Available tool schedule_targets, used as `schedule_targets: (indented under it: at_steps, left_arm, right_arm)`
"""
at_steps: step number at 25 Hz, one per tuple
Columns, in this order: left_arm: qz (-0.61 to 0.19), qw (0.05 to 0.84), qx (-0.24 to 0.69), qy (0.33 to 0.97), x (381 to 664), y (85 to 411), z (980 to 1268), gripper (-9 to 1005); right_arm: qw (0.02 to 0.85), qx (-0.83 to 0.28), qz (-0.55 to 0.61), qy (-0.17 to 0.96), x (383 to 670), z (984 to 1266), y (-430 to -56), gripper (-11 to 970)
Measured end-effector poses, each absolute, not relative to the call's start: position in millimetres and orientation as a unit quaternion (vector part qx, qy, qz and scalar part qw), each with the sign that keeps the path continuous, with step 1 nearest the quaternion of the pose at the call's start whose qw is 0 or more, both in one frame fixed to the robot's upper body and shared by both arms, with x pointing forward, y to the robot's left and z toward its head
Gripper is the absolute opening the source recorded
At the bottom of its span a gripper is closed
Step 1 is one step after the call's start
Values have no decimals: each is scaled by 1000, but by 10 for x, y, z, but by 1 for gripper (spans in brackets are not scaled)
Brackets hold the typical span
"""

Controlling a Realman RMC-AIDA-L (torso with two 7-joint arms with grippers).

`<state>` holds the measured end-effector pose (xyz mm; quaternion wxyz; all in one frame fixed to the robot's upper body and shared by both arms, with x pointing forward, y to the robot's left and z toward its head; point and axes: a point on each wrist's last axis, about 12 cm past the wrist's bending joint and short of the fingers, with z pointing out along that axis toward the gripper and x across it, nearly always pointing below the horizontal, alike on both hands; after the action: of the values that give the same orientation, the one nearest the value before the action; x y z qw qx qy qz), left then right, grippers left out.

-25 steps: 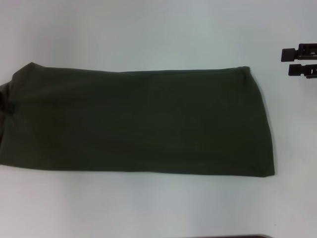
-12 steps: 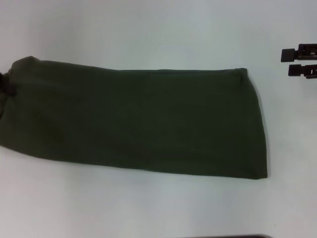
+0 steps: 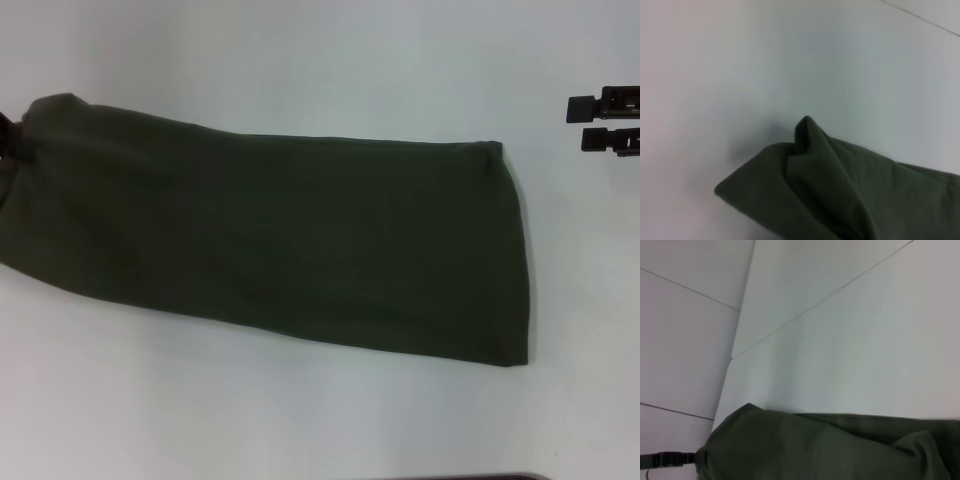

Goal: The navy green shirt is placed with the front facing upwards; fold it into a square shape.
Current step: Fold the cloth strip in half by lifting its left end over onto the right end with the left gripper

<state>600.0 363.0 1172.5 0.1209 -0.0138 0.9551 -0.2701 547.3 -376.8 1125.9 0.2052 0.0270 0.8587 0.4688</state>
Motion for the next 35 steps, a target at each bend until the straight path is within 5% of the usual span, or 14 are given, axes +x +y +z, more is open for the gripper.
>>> schedule_targets:
  at_steps: [12, 35]
  left_arm:
    - [-285, 93, -1, 954, 5905, 3634, 11724, 39]
    - [-403, 47, 96, 909, 5910, 2908, 11811, 40]
  right_arm:
    - [205, 26, 469, 858, 5481, 11265, -3761, 806]
    - [201, 22, 467, 861, 5492, 11270, -3751, 805]
